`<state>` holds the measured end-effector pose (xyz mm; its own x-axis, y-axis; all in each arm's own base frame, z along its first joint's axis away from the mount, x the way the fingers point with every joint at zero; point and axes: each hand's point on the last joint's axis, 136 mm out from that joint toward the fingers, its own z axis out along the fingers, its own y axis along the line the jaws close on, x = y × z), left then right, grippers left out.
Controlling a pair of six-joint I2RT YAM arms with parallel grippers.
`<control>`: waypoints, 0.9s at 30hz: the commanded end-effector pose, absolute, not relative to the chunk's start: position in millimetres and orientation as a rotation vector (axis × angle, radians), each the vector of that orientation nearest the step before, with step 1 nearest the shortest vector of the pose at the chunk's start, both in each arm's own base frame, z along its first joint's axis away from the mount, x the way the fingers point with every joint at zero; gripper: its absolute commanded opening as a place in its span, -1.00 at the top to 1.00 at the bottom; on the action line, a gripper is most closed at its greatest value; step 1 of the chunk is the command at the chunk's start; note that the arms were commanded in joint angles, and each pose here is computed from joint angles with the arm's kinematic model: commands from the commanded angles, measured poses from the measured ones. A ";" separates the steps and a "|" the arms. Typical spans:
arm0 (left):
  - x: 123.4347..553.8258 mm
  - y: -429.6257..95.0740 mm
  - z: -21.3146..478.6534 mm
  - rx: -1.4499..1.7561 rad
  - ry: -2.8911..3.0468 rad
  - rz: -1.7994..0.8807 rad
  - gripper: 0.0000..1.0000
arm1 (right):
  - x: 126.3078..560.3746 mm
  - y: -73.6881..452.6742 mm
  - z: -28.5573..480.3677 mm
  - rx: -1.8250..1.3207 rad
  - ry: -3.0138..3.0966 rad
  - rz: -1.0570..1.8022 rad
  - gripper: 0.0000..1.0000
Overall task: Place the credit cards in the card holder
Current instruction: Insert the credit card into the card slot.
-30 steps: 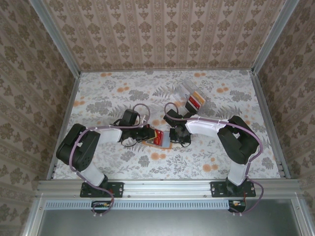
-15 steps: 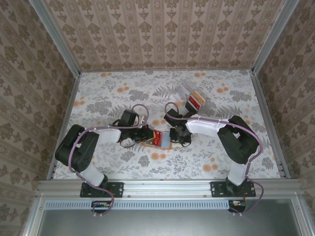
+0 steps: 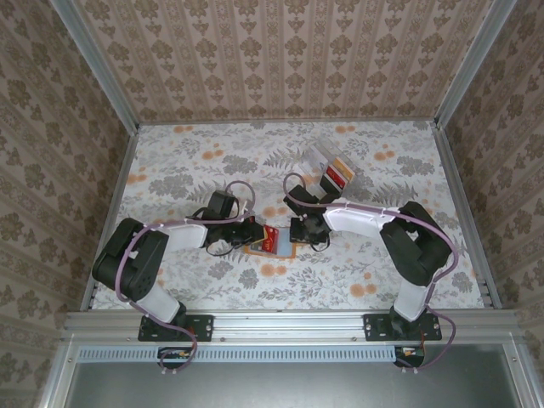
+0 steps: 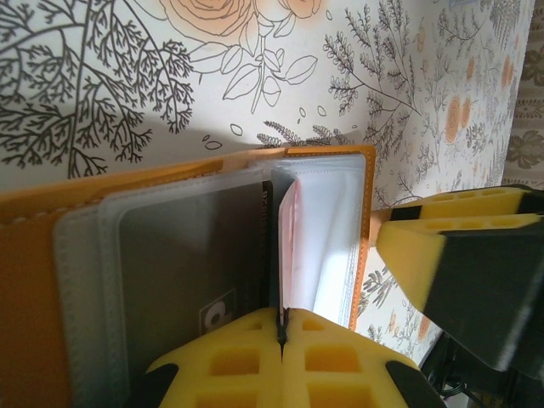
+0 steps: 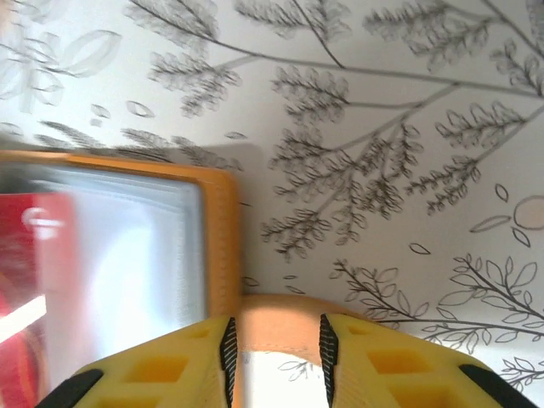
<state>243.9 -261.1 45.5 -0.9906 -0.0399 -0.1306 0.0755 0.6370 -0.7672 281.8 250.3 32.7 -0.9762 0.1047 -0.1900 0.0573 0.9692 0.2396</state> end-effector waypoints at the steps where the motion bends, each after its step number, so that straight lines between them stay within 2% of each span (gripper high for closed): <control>1: 240.9 -257.3 43.0 -0.003 2.732 -1.275 1.00 | 292.3 265.4 58.2 0.058 2.838 0.457 0.31; 7: 244.3 -254.3 41.5 -0.029 2.721 -1.244 1.00 | 294.2 281.4 53.6 0.020 2.865 0.490 0.56; 15: 239.5 -249.6 40.4 -0.007 2.737 -1.226 1.00 | 284.9 262.3 3.2 0.094 2.983 0.296 0.81; 23: 239.8 -237.6 41.9 -0.022 2.735 -1.195 0.98 | 276.6 253.1 -14.1 0.118 3.010 0.256 0.84; 27: 239.4 -245.8 42.0 -0.014 2.731 -1.268 0.98 | 277.6 256.7 -13.9 0.114 3.009 0.279 0.82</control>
